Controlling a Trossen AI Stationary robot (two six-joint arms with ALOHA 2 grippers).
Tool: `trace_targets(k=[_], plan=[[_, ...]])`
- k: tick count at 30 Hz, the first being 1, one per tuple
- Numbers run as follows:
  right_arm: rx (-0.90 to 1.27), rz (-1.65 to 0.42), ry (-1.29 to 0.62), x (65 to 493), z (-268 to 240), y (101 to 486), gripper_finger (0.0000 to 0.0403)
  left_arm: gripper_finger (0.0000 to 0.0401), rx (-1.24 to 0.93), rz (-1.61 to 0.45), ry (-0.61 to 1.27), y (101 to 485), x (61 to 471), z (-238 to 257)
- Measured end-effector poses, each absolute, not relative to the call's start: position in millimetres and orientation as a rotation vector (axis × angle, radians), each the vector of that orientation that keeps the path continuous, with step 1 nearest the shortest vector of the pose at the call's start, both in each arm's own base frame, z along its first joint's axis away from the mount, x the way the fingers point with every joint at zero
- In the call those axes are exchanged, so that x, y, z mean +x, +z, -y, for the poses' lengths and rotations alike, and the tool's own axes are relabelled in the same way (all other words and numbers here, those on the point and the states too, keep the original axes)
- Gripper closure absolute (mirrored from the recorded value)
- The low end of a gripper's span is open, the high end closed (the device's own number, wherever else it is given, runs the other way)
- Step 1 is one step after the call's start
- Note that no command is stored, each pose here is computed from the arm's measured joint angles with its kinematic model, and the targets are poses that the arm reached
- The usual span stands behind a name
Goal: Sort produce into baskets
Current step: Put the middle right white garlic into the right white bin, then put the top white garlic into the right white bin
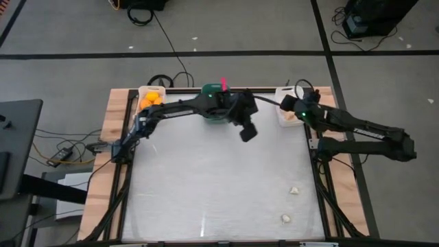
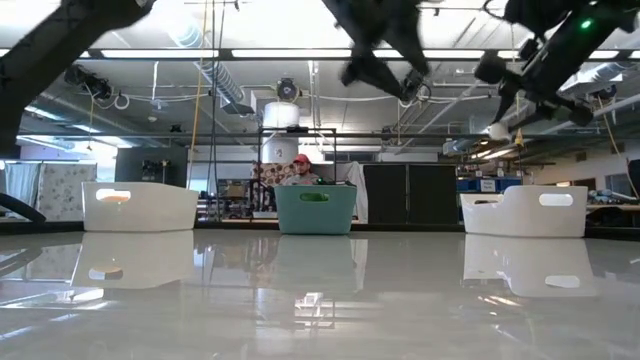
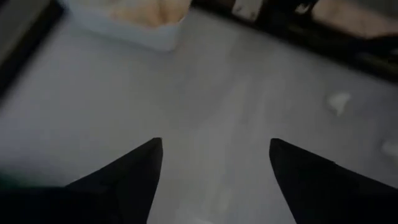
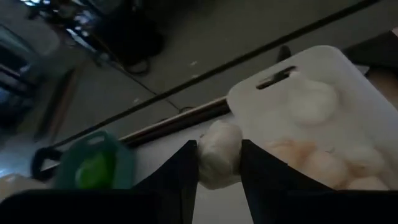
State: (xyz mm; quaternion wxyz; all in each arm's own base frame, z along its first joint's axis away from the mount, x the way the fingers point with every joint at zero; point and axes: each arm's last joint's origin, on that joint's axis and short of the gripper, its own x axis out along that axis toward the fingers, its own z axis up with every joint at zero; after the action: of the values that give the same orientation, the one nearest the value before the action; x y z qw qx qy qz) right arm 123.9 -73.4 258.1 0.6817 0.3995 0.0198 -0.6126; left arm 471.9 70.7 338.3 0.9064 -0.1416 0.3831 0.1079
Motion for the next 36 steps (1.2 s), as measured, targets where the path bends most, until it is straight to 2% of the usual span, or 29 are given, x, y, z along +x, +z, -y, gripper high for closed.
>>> trace_targets(k=[6, 12, 16, 21, 25, 31, 36], plan=[[0.856, -0.211, -1.416, 132, 88, 244, 0.0284, 0.0121, -0.200, -0.815, 0.320, 378, 434, -60], [0.863, -0.291, -1.521, 134, 102, 231, 0.0278, 0.0129, -0.147, -0.836, 0.292, 393, 418, -52], [0.855, -0.365, -1.583, 133, 109, 222, 0.0261, 0.0135, -0.130, -0.958, 0.312, 386, 409, -49], [0.861, -0.465, -1.539, 132, 113, 218, 0.0243, 0.0137, -0.103, -1.032, 0.332, 373, 408, -45], [0.854, -0.475, -1.541, 130, 114, 218, 0.0242, 0.0137, -0.101, -1.021, 0.318, 366, 414, -37], [0.707, -0.578, -1.507, 128, 114, 220, 0.0241, 0.0137, -0.107, -1.035, 0.300, 357, 417, -21], [0.781, -0.573, -1.368, 132, 110, 224, 0.0240, 0.0137, -0.096, -0.972, 0.274, 360, 423, -7]])
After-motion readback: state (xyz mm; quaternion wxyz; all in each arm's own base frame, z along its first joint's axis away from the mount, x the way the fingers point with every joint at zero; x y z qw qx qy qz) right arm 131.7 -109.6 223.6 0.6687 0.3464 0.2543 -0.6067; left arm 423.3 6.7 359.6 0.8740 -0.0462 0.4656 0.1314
